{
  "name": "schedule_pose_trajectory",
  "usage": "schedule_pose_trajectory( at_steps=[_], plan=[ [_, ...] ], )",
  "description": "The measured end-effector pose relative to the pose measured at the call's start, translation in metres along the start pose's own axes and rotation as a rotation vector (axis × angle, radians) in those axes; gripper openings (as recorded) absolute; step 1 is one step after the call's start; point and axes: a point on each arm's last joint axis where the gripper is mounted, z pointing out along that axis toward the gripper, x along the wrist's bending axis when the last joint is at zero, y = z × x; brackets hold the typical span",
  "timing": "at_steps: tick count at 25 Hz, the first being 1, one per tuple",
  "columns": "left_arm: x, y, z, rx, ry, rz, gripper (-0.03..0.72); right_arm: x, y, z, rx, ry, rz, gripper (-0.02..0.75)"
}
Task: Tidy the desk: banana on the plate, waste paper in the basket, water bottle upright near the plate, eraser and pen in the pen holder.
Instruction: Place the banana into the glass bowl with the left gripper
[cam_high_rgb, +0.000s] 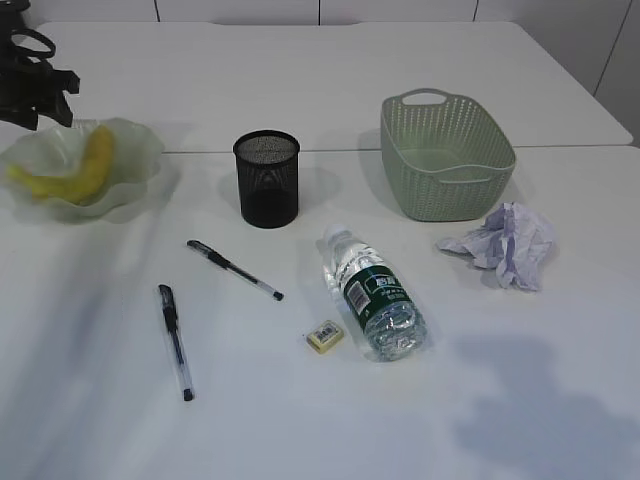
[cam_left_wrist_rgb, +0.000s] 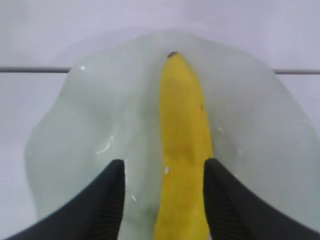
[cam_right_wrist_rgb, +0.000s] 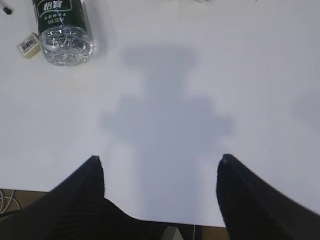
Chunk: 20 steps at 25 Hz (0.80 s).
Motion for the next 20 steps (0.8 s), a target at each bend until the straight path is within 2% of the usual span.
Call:
schedule_pose_trajectory(
  at_steps=[6, 12, 14, 18, 20],
  plan=[
    [0.0, 0.0, 0.0, 0.001, -0.009, -0.012, 0.371, 0.0, 0.0, 0.0, 0.0, 0.0, 0.0, 0.52],
    [-0.002, -0.003, -0.005, 0.053, -0.022, -0.018, 0.364, 0.0, 0.001, 0.0, -0.007, 0.0, 0.0, 0.52],
    [-0.003, -0.003, -0.012, 0.066, -0.028, -0.018, 0.333, 0.0, 0.001, 0.0, -0.013, 0.001, 0.001, 0.52],
    [-0.01, 0.005, -0.036, 0.048, -0.066, -0.038, 0.183, 0.001, 0.002, 0.0, -0.019, 0.015, 0.01, 0.52],
    [-0.013, 0.009, -0.052, 0.035, -0.084, -0.043, 0.134, 0.001, 0.002, 0.0, -0.02, 0.016, 0.011, 0.52]
  ],
)
